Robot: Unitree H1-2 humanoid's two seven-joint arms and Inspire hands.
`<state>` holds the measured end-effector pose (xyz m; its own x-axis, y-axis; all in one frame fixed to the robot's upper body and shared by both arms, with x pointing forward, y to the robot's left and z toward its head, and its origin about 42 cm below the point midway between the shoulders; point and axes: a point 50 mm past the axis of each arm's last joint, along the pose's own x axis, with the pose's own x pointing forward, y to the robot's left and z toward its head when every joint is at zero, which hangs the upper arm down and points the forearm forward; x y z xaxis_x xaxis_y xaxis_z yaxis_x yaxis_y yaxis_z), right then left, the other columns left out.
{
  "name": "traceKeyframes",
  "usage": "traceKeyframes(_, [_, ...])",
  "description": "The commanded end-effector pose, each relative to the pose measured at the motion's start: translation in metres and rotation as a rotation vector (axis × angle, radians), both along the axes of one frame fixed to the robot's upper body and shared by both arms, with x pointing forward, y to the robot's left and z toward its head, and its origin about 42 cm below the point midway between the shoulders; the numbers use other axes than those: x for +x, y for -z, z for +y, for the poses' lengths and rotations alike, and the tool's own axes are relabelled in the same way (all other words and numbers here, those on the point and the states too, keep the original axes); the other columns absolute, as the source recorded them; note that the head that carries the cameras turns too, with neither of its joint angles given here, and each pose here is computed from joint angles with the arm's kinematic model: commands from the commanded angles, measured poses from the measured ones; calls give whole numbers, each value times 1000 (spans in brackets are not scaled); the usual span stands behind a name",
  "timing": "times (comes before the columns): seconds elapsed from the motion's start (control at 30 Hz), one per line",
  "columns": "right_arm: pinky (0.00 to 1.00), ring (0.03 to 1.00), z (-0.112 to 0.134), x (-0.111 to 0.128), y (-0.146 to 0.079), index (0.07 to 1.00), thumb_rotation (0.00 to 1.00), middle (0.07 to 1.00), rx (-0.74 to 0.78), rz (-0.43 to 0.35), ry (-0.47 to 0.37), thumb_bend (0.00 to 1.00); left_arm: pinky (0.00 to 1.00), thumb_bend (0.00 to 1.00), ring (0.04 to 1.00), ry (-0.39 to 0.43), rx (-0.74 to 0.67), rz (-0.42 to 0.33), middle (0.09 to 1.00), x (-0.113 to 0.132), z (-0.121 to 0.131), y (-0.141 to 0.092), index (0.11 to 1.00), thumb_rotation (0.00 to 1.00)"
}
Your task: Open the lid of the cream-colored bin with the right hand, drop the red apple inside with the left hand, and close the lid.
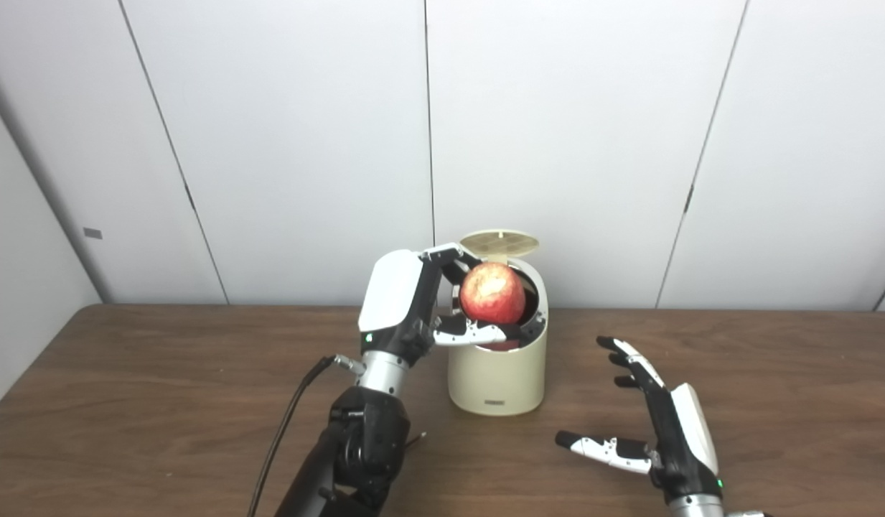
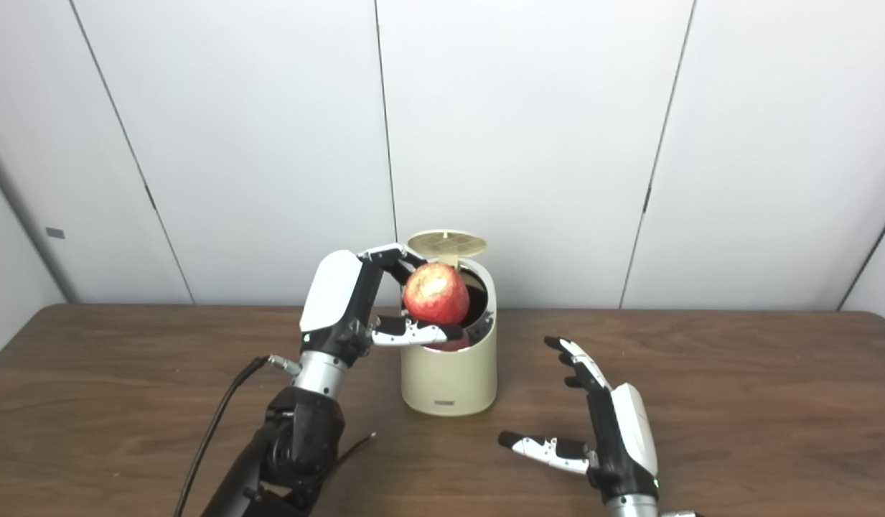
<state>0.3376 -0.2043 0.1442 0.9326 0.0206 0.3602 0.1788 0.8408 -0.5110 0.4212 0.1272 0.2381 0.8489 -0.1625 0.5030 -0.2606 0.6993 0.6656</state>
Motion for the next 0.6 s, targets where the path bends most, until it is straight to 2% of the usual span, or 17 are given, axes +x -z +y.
traceKeyframes(0.0, [709, 833, 7, 6, -20, 829, 252, 883, 17, -87, -15, 761, 867, 524, 586, 8, 0, -148, 479, 6, -7, -26, 492, 0])
traceKeyframes(0.1, [707, 836, 8, 6, -20, 827, 239, 885, 12, -88, -12, 756, 854, 524, 583, -15, 24, -195, 472, 9, -9, -22, 498, 0])
traceKeyframes(0.47, [710, 835, 11, 4, -22, 829, 209, 886, 17, -85, -17, 743, 936, 521, 604, -67, 59, -284, 459, 17, -13, -10, 512, 0])
traceKeyframes(0.57, [712, 834, 12, 4, -23, 828, 209, 885, 19, -84, -17, 747, 918, 522, 614, -89, 88, -305, 460, 19, -15, -7, 510, 0])
